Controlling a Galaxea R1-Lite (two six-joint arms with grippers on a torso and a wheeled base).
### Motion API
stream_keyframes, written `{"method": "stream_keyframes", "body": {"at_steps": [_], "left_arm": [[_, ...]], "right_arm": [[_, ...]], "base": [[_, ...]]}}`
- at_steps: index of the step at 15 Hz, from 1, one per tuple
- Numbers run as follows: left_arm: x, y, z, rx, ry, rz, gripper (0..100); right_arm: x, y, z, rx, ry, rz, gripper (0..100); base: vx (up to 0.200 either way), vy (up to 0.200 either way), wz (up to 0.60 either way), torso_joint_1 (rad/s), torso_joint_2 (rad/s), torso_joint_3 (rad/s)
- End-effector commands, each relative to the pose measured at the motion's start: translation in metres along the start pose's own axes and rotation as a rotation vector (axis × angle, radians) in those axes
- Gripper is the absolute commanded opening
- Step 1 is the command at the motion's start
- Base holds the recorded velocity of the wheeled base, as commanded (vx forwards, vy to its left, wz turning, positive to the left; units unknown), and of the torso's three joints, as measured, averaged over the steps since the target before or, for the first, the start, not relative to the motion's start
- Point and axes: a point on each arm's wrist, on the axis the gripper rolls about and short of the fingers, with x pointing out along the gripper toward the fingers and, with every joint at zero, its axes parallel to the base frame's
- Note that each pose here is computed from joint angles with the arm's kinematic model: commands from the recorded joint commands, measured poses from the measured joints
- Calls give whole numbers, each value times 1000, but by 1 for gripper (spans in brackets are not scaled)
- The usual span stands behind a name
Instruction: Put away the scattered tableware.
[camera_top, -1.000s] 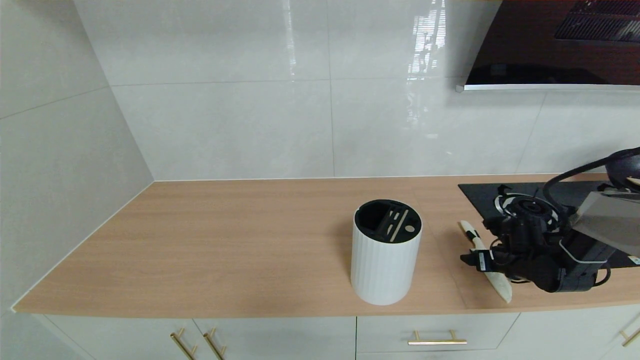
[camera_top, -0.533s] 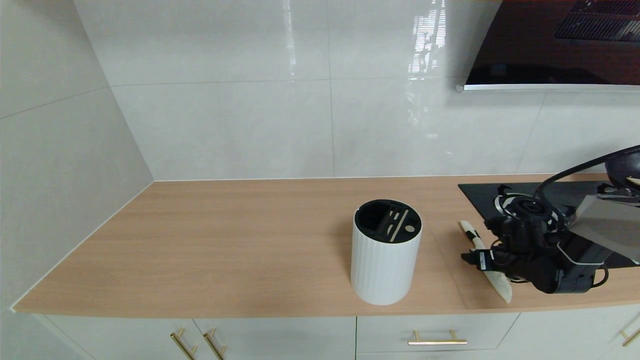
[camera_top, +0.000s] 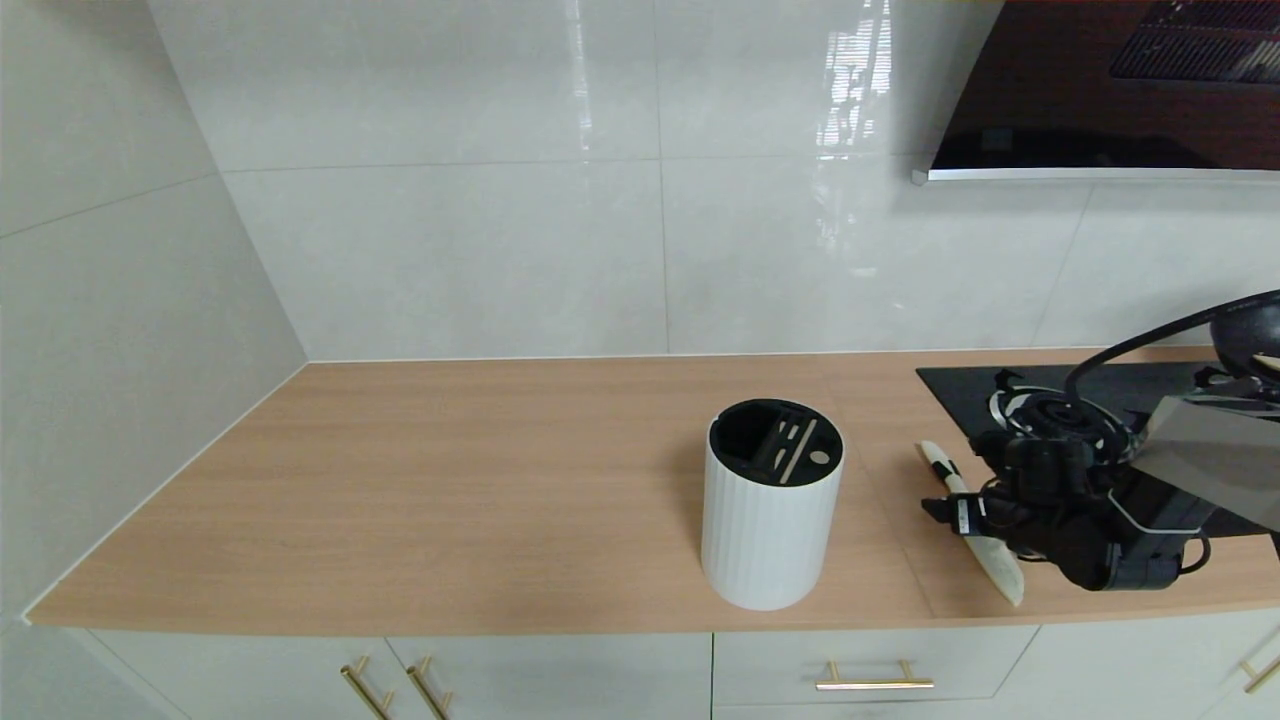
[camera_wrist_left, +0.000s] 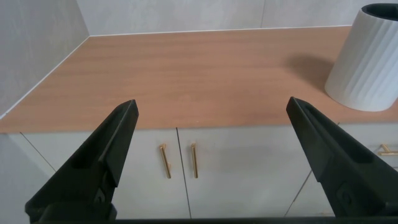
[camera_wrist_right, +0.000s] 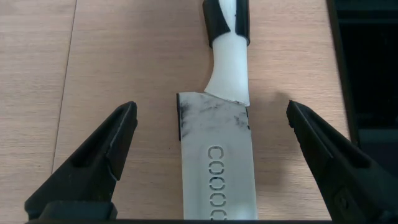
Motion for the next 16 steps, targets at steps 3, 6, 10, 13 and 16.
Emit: {"method": "stream_keyframes", "body": {"at_steps": [3,6,10,13,16], "left_arm": [[0,0,0,0,0,1,100],[0,0,0,0,0,1,100],[0,0,0,0,0,1,100],[0,0,0,-2,0,1,100],[0,0,0,-2,-2,1,100]], "right_arm": [[2,-3,-2,2,3,-6,100],[4,-3,-4,2,6,-6,100],[7,-3,-4,2,5,-6,0],[7,-3,-6,2,12,-6,0],[8,-2,-7,1,14,-5,0]], "base": [[0,0,0,0,0,0],[0,0,0,0,0,0],[0,0,0,0,0,0],[0,0,0,0,0,0],[0,0,0,0,0,0]]}}
